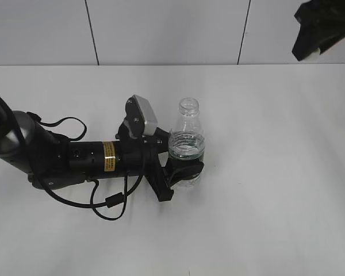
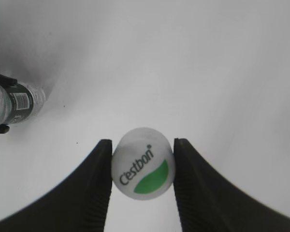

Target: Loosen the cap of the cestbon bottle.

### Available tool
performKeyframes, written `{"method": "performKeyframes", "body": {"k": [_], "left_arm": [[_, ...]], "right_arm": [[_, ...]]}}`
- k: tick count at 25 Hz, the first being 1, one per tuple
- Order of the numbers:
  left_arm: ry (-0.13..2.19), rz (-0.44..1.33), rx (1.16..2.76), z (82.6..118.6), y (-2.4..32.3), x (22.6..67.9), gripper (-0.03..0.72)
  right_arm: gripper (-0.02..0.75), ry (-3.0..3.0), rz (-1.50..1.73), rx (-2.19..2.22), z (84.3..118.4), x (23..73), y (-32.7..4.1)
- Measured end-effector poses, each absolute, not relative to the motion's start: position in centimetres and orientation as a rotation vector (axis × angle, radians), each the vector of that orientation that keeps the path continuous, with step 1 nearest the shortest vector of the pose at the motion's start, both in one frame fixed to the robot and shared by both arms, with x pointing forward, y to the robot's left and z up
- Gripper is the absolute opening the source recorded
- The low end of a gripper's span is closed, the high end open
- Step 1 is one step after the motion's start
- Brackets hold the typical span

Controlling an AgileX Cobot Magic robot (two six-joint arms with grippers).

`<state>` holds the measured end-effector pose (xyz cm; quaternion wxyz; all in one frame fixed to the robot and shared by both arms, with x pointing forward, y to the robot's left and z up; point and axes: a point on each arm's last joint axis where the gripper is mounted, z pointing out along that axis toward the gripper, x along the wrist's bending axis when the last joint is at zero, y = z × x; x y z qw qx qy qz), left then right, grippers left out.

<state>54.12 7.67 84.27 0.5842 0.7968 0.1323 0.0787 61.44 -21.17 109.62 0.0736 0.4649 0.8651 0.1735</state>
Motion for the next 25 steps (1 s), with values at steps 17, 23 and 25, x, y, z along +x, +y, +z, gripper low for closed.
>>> {"method": "performKeyframes", "body": {"k": [17,23,25], "left_arm": [[0.310,0.184,1.857,84.3,7.7,54.1,0.409],[0.310,0.183,1.856,84.3,7.7,54.1,0.409],[0.310,0.183,1.856,84.3,7.7,54.1,0.409]], "right_arm": [[0.295,2.613,0.383,1.731,96.4,61.3,-21.8],[0.295,2.643,0.334,1.796,93.3,61.9,-21.6],[0.295,2.632,0.346,1.801,93.0,62.0,-21.5]]}}
